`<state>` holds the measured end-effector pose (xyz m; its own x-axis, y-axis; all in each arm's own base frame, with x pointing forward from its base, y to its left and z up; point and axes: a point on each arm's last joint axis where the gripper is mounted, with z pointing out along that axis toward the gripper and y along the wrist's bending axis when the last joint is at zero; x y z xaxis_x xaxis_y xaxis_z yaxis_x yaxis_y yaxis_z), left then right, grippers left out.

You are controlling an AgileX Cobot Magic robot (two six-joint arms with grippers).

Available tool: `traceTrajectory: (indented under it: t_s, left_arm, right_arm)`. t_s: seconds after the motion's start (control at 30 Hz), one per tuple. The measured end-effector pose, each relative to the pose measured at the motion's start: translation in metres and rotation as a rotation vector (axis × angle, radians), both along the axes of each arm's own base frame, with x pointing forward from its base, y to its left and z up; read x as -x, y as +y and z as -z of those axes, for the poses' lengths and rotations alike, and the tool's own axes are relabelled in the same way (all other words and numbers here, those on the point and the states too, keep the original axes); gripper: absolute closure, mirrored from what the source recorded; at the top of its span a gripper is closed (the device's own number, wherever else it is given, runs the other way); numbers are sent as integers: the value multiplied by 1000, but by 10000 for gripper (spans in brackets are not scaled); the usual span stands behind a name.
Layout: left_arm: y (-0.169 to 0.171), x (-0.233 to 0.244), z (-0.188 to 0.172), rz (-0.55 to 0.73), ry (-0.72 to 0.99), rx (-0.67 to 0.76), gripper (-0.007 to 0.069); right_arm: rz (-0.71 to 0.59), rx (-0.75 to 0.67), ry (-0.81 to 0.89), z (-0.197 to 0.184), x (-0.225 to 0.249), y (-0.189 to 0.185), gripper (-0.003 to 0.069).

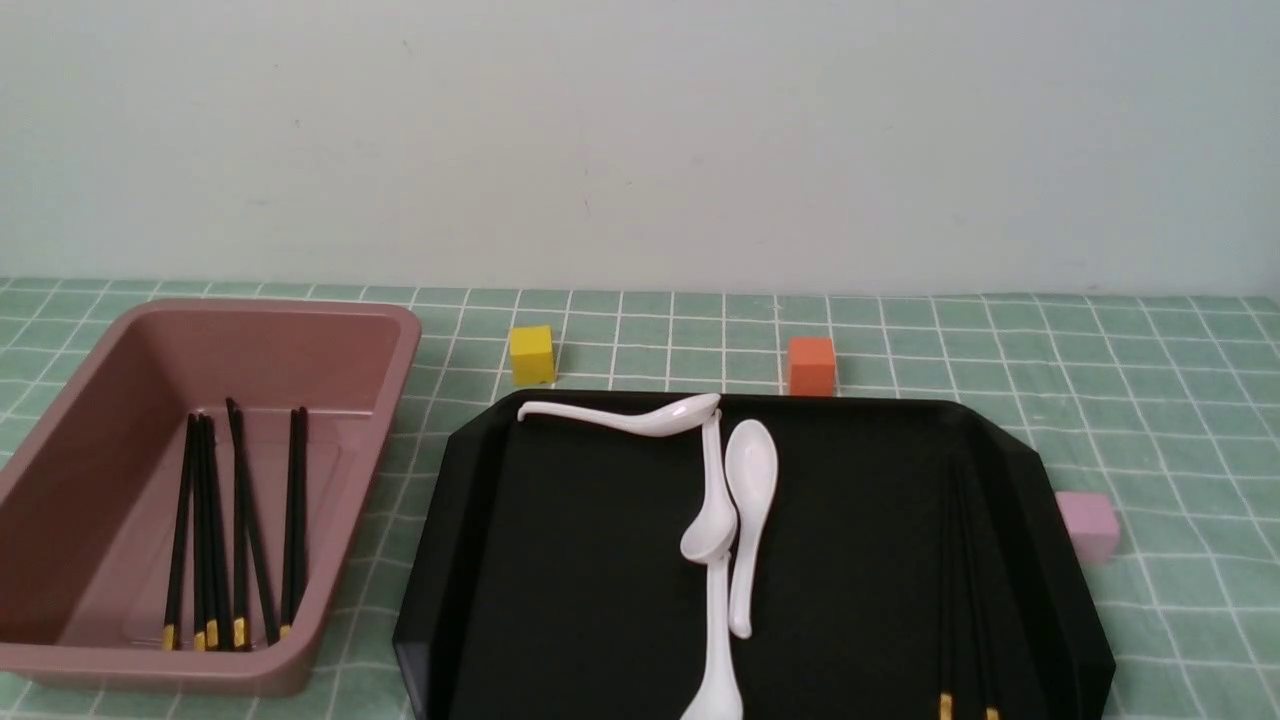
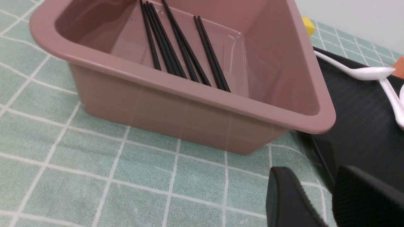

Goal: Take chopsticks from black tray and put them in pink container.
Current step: 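Move the gripper over the chopsticks on the black tray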

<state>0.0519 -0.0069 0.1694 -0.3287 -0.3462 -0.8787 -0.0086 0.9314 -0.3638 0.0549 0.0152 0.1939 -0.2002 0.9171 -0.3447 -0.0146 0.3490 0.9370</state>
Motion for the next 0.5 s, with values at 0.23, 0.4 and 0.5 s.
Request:
traceTrajectory:
  t_s: [0.23,0.4,0.5]
  left_arm:
    - [0,0,0,0,0,0,386]
    - [0,0,0,0,0,0,386]
    - [0,0,0,0,0,0,386]
  right_arm:
    - [29,217,-186,-43,6,-3,442]
    - [16,499,-308,-105,10,0,535]
    - [-129,661,-233,-132,-6,11,652]
